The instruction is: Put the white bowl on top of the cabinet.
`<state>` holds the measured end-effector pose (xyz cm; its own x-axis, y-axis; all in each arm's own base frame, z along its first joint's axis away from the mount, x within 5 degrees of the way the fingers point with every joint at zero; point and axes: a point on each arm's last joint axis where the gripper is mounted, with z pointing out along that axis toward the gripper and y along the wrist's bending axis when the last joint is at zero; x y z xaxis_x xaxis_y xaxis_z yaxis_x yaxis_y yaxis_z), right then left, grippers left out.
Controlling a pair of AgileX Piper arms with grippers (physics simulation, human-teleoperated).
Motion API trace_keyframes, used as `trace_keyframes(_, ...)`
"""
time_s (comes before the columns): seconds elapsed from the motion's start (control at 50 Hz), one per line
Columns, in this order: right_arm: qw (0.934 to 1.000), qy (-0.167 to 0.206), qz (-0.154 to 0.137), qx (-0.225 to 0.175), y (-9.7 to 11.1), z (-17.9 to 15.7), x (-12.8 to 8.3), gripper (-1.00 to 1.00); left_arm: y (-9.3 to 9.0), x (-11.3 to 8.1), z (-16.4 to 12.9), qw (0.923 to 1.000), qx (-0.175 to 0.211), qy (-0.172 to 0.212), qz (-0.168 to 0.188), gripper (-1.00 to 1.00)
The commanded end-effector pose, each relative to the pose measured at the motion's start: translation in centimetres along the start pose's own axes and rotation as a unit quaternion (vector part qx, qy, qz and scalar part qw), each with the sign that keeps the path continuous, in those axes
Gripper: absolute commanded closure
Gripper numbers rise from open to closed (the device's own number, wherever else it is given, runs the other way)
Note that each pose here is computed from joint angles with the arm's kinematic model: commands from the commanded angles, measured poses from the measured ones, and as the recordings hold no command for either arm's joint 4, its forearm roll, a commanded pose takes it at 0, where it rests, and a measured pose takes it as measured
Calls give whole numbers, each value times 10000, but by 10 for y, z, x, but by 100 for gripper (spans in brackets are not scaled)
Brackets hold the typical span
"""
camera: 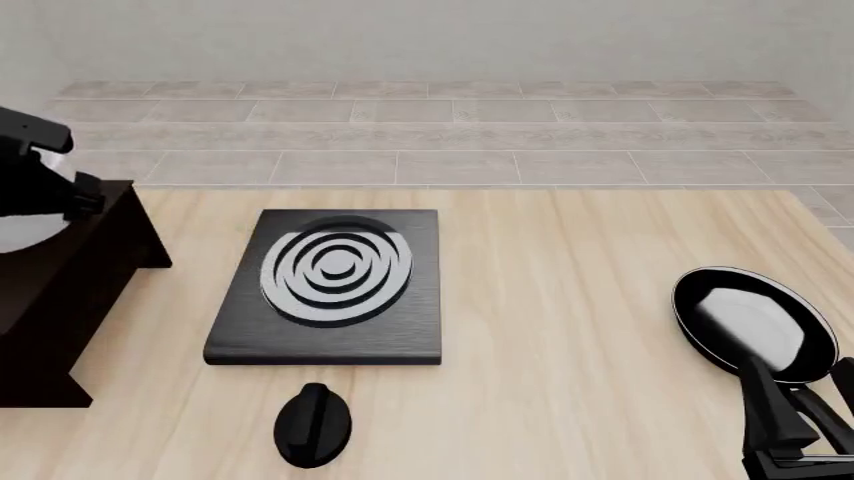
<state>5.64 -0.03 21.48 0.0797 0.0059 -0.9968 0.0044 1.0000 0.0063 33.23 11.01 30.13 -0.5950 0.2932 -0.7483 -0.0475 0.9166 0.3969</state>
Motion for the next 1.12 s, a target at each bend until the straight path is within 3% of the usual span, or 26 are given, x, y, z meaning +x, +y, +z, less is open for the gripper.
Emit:
trace_keyframes(0.02,10000,-1,0,-1,0,0,0,-100,-4,-4,-7,9999,93,-18,-42,-100)
trace_keyframes(0.4,10000,0,0,-1,0,0,0,-100,6,-36,-52,9990,-23,-446,41,-100)
trace_keyframes(0.48,10000,-1,0,0,0,0,0,-100,14,-44,-69,9977,-168,-658,-1,-100)
trace_keyframes(0.62,10000,1,0,1,0,0,0,-100,8,-48,-106,9952,-177,-967,6,-100)
trace_keyframes(0.78,10000,-1,0,-1,0,0,0,-100,-2,-47,-163,9876,-201,-1554,-69,-100)
trace_keyframes(0.9,10000,0,0,0,0,0,0,-100,-19,-34,-201,9818,4,-1899,35,-100)
trace_keyframes(0.94,10000,1,0,1,0,0,0,-100,-23,-27,-213,9780,-38,-2075,191,-100)
trace_keyframes(1.12,10000,-1,0,-1,0,0,0,-100,-41,-3,-273,9604,488,-2736,196,-100)
